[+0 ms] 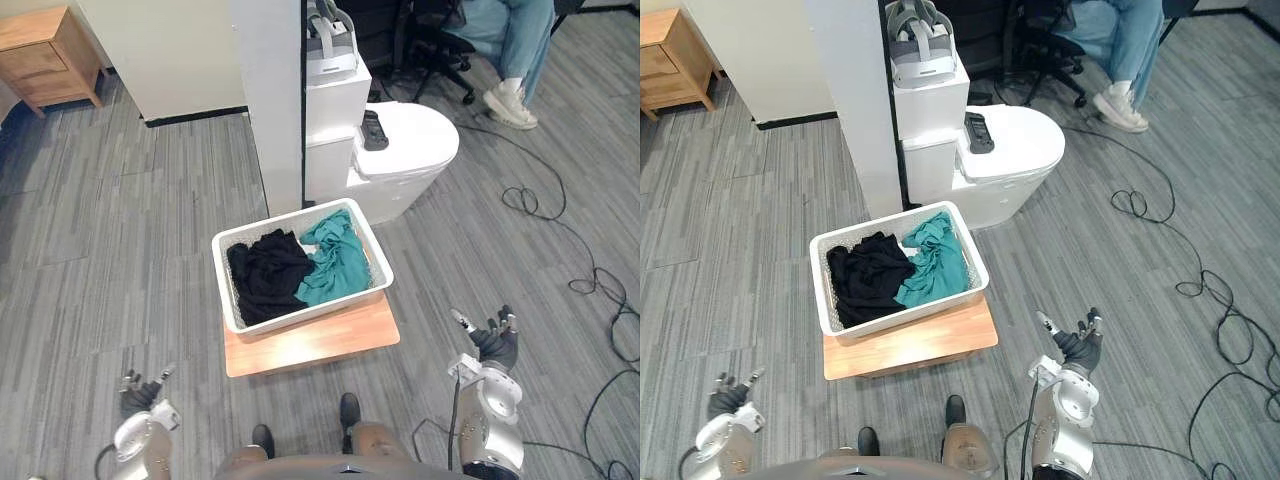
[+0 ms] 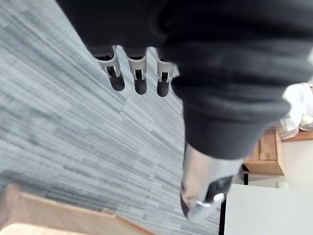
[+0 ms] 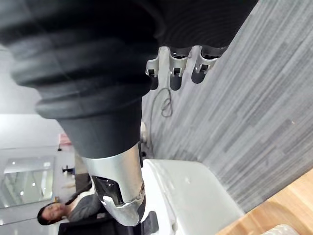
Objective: Pick up the laundry basket with both hands and put the clothes into the washing machine.
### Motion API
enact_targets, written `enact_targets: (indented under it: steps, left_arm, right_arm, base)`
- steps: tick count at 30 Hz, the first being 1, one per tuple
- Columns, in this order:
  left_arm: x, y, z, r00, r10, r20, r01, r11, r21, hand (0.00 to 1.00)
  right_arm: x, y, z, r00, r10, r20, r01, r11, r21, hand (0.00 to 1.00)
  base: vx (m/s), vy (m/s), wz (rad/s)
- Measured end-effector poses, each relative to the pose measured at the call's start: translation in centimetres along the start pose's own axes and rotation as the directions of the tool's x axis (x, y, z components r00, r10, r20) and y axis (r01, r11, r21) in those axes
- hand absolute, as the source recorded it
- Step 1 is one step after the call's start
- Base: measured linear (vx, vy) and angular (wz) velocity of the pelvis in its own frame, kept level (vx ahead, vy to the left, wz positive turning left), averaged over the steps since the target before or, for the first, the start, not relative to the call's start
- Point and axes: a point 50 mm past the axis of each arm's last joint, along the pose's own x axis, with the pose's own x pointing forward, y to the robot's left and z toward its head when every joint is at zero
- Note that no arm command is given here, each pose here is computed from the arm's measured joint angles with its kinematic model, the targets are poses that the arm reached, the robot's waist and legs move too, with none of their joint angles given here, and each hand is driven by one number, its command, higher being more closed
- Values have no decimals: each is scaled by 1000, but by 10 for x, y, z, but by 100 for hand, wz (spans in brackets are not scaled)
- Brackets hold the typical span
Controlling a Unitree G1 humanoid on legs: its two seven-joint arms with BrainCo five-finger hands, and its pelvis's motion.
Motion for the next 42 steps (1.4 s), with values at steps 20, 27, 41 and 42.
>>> enact_targets:
  steps: [20,27,41,42]
  left_arm:
    - [38,-119,117,919,-333,210,280,928,248,0]
    - [32,-154,141,882,-399,250,339,907,251,0]
    - [10,-193,193,823,-418,384,436,899,46,0]
    - [9,-194,195,820,-420,389,442,896,36,0]
  right_arm:
    - [116,116,140,904,361,227,-270,897,-350,0]
    - [118,142,179,873,392,290,-276,887,-370,0]
    - [109,166,222,830,396,393,-260,898,-356,0]
    - [108,167,224,825,397,401,-260,898,-355,0]
  base:
    - [-94,-20,-3]
    - [-44,12,2]
    - [-3,27,-3]
    - [-11,30,-6]
